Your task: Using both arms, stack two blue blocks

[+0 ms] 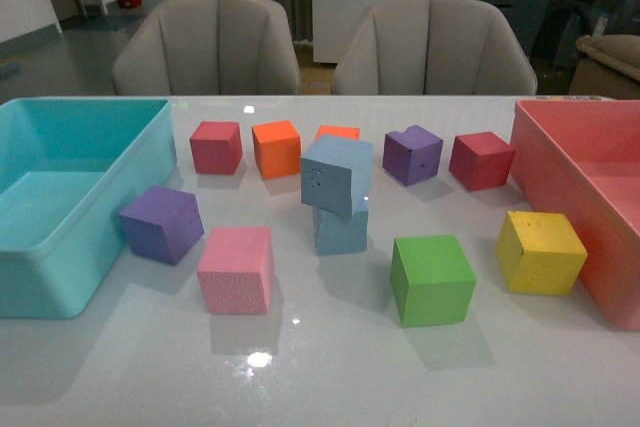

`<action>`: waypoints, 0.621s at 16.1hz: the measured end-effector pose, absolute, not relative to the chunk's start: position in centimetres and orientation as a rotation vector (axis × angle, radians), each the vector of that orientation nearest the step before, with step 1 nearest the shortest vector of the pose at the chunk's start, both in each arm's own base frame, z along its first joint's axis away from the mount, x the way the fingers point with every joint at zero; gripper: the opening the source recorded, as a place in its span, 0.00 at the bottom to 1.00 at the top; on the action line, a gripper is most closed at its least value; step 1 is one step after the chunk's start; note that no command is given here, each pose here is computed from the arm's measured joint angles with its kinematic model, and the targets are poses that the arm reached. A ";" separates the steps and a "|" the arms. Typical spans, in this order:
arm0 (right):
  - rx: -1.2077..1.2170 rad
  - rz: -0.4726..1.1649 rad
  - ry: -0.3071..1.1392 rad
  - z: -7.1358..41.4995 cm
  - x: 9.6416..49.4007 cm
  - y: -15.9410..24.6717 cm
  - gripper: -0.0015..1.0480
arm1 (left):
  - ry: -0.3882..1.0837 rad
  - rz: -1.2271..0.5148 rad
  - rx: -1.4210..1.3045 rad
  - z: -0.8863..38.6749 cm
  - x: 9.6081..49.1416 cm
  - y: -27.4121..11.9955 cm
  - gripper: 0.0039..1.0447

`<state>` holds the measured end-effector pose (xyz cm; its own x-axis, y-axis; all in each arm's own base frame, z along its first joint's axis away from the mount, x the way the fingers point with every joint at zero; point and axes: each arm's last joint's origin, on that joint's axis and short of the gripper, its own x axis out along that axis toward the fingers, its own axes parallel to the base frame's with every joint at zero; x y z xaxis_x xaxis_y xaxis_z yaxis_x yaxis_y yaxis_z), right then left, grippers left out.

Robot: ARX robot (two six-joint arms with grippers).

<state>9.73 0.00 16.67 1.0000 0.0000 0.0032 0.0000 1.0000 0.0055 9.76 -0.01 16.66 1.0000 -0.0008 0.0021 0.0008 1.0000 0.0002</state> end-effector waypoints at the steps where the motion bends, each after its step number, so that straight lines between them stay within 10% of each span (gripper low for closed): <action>1: 0.006 0.000 -0.004 16.7 9.7 0.0 0.94 | 0.002 -0.001 0.000 16.6 9.8 0.0 0.01; 4: 0.006 0.000 -0.004 16.7 9.7 0.0 0.94 | 0.002 -0.001 0.000 16.6 9.8 0.0 0.19; 10: 0.006 0.000 -0.004 16.7 9.7 0.0 0.94 | 0.001 -0.001 0.000 16.6 9.8 0.0 0.94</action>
